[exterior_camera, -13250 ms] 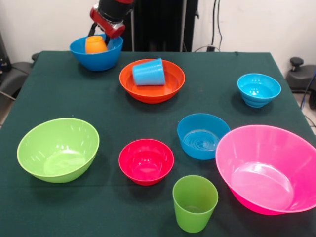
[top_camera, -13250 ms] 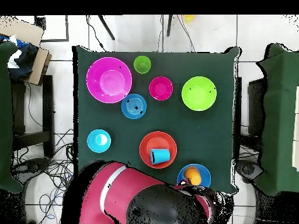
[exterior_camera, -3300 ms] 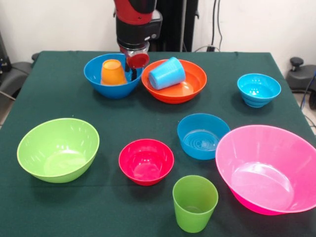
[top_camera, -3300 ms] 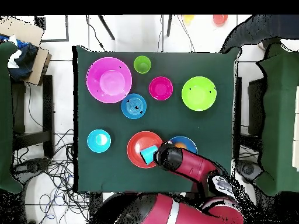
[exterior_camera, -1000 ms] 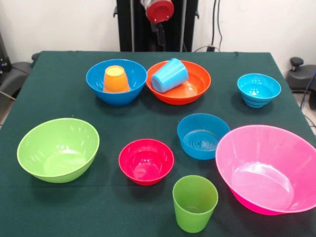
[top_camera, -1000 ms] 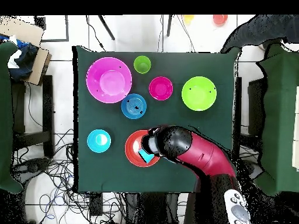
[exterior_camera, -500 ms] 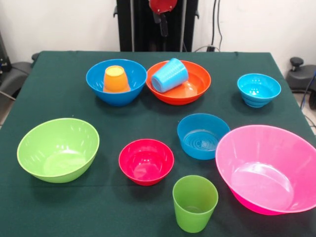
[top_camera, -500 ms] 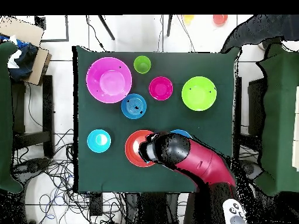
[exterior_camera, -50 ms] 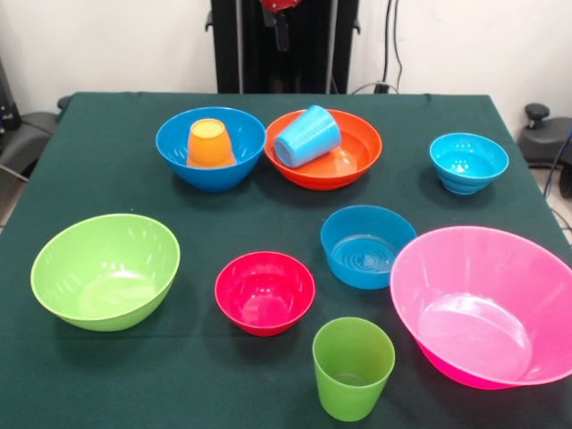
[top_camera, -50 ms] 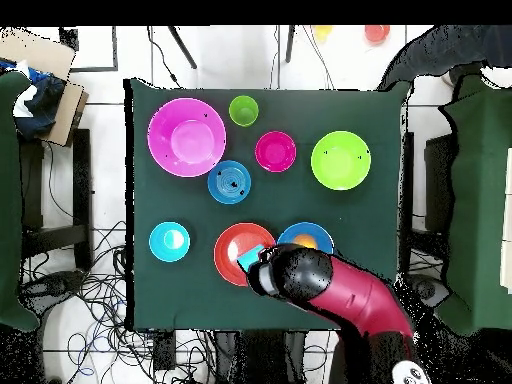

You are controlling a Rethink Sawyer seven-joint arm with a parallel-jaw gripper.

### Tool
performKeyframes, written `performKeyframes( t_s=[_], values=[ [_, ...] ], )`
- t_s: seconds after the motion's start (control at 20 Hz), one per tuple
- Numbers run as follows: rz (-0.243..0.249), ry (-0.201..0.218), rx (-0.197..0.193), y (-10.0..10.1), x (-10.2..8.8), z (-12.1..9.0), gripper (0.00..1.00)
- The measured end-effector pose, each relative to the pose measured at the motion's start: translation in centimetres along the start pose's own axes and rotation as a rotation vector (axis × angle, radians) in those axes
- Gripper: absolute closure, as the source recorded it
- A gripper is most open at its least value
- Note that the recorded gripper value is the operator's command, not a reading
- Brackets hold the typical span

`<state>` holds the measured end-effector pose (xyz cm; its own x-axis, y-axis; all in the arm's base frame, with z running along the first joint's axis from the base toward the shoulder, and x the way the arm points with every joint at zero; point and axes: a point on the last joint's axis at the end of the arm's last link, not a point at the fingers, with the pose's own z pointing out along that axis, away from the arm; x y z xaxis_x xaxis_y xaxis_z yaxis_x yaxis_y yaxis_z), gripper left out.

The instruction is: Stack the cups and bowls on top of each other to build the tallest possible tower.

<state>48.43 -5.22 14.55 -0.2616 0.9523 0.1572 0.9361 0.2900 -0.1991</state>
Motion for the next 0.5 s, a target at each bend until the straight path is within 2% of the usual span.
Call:
performKeyframes(
  t_s=[0.25,0.5],
  values=[
    [0.01,-0.008,0.007,-1.4,-1.3,-0.1,0.0],
    [0.009,-0.02,0.009,-2.1,-2.1,-0.3,0.0]
  ],
)
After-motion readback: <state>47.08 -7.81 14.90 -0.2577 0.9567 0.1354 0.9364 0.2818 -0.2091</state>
